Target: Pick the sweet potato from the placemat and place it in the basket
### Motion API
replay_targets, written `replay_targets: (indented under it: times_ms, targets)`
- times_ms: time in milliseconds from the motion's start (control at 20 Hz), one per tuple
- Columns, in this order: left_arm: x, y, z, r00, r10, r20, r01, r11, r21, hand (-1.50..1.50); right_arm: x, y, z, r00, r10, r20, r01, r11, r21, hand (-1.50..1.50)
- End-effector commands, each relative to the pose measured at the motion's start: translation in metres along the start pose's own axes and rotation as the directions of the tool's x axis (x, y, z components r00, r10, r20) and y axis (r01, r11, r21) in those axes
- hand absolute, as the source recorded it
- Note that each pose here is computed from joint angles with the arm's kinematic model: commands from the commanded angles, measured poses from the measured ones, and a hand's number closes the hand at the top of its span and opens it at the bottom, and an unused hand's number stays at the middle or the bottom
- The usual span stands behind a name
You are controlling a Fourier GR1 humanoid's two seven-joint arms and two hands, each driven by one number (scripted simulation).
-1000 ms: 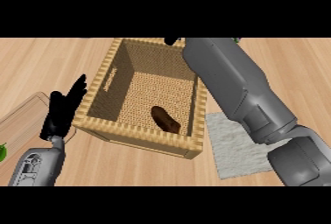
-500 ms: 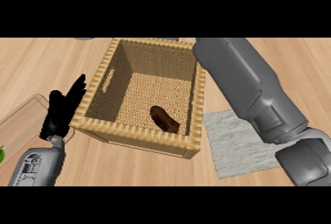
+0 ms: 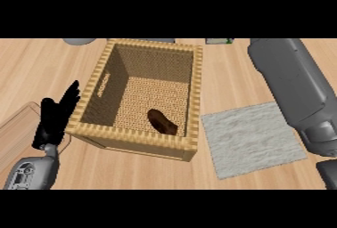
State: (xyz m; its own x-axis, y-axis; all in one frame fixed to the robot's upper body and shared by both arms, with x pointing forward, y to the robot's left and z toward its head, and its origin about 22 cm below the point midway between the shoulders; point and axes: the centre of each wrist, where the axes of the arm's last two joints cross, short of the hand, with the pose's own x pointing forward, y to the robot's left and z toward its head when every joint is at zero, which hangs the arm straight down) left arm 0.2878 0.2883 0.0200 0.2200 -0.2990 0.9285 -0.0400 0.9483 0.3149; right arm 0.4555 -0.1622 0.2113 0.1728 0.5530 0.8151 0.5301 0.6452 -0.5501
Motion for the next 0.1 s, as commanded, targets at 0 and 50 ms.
replay_targets:
  times_ms: [0,50]
  targets:
    - [-0.009,0.018,-0.001,1.0,0.004,-0.005,-0.004,1.0,0.005,0.0,-0.027,-0.045,-0.009,1.0,-0.014,-0.003,0.014,1.0,0.009,-1.5]
    - [0.004,-0.001,0.009,1.0,0.007,-0.007,-0.007,1.0,0.005,0.0,-0.042,-0.037,0.006,0.999,-0.035,-0.021,0.035,0.999,-0.007,-1.5]
